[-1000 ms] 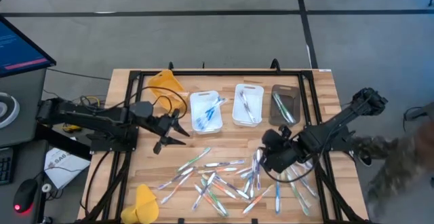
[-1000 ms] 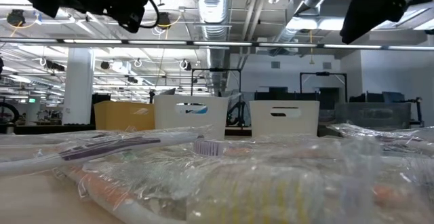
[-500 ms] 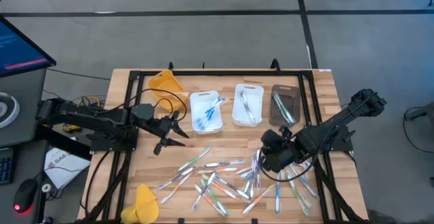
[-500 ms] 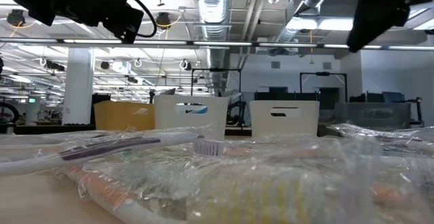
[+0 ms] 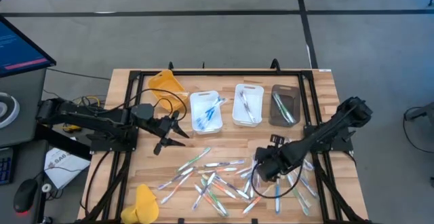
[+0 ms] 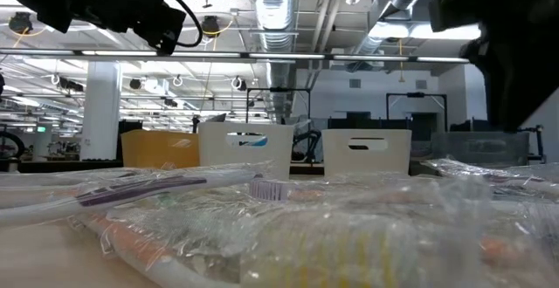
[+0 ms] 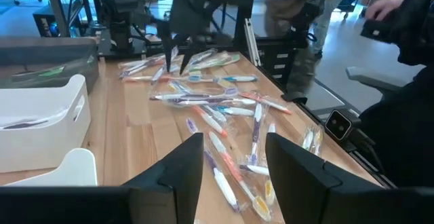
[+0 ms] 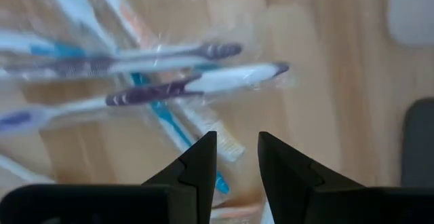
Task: Pick & Place Toothbrushes
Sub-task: Put the orange toothbrush into the orange bin
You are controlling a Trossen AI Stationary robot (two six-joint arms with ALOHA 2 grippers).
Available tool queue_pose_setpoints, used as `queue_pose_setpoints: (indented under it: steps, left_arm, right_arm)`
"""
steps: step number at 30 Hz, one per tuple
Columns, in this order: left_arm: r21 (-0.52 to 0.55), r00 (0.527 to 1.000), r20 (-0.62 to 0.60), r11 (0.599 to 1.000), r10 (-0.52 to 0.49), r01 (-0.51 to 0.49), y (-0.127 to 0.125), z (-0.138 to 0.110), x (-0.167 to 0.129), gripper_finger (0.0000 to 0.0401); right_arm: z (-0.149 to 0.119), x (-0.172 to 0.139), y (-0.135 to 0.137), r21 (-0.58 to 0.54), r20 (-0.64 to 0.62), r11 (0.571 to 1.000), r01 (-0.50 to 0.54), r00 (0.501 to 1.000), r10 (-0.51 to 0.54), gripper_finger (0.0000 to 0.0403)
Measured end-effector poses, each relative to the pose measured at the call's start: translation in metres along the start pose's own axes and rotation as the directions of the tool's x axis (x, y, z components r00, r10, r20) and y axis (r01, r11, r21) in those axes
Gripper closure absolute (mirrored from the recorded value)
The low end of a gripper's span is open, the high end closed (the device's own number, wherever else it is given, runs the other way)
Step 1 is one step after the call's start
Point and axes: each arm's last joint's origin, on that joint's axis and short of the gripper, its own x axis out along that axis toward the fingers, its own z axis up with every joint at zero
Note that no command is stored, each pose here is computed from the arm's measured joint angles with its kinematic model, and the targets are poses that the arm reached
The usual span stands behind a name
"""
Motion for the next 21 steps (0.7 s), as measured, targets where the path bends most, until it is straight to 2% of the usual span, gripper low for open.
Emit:
queue_pose_setpoints:
  steps: [7, 14, 21]
  left_arm:
    - [0.002, 1.000, 0.005, 1.000, 0.000, 0.000, 0.000, 0.000, 0.000, 0.0248]
    - [0.003, 1.000, 0.010, 1.000, 0.000, 0.000, 0.000, 0.001, 0.000, 0.0248]
    - [0.004, 1.000, 0.010, 1.000, 0.000, 0.000, 0.000, 0.001, 0.000, 0.0248]
  right_arm:
    - [-0.001, 0.017, 0.008, -0.007, -0.100, 1.000, -0.008, 0.995, 0.007, 0.0301]
    - [0.000, 0.024, 0.009, -0.129, -0.119, 0.992, -0.007, 0.993, -0.008, 0.0301]
    - [0.008, 0.027, 0.000, -0.096, -0.125, 0.995, -0.001, 0.992, -0.011, 0.0301]
